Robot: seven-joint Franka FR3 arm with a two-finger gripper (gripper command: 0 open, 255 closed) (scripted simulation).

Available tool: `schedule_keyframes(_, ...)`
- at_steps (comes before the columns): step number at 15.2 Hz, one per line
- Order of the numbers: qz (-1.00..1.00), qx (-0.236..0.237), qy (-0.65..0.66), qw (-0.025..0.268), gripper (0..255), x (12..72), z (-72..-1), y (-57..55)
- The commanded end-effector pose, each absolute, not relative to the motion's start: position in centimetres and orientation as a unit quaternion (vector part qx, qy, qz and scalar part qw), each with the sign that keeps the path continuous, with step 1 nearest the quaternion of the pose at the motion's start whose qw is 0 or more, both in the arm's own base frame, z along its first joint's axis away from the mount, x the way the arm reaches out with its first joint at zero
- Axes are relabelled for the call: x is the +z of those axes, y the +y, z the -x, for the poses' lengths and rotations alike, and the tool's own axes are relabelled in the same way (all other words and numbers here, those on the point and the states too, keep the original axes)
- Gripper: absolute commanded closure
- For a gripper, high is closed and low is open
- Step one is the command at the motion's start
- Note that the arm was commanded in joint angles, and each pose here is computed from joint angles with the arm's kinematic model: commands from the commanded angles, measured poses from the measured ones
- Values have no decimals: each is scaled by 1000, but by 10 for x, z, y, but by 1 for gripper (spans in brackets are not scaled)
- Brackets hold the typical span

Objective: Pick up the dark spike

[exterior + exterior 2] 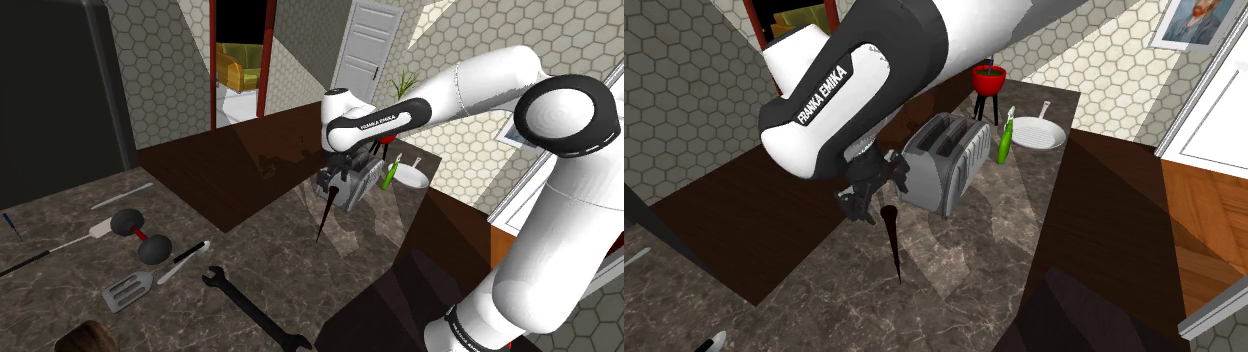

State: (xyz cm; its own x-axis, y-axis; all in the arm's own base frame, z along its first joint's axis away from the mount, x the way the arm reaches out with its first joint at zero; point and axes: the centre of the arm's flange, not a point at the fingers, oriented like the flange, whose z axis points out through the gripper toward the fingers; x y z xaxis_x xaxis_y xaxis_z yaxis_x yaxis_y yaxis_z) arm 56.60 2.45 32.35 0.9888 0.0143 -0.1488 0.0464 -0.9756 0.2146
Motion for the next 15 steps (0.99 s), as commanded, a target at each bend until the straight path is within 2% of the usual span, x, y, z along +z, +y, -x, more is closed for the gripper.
schedule_keyframes(1, -991, -73, 15, 110, 0, 312, -566, 24)
schedule_keyframes(6, -991, -73, 15, 110, 0, 293, -566, 24)
schedule_keyframes(7, -991, -73, 15, 110, 255, 294, -566, 25)
schedule_keyframes(15, -991, -73, 15, 110, 255, 293, -566, 25)
